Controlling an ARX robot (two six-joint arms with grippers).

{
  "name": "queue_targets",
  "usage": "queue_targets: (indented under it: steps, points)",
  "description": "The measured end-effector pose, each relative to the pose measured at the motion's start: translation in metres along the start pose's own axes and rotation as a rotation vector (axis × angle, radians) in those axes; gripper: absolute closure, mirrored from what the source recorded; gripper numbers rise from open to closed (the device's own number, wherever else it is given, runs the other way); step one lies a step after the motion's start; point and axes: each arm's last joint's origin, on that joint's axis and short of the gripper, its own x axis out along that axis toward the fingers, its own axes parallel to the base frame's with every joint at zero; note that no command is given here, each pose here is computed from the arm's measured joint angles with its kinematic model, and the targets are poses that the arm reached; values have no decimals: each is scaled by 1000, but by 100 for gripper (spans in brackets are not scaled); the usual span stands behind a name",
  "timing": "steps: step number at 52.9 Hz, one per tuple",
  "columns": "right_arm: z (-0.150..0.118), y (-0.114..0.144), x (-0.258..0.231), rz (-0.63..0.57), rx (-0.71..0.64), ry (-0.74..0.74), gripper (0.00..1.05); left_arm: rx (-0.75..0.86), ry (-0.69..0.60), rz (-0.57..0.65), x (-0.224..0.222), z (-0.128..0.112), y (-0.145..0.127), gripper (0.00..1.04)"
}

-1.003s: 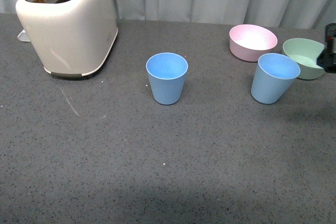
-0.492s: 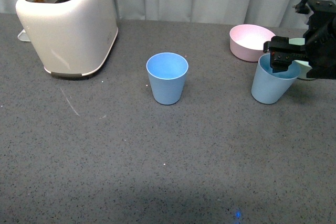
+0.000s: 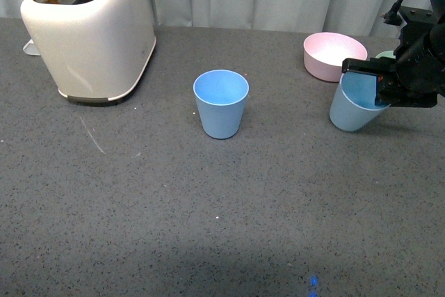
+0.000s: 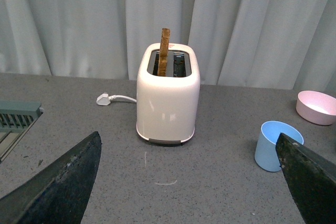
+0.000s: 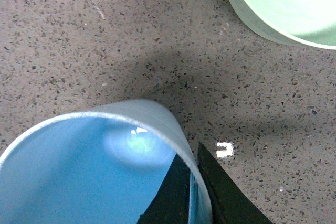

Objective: Stack blue cups with both arms

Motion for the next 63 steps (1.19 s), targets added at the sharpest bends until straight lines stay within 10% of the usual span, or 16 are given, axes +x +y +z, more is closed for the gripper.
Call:
queue_targets:
  steps: [25,49,63]
  points:
    - [13,108,-75,449,-83,-33,104,0,0,0,0,0,0,7]
    - [-5,138,-65,428,-108,38,104,0,0,0,0,0,0,7]
    - [-10,134,-60,400,-126,-6,51,0,0,0,0,0,0,7]
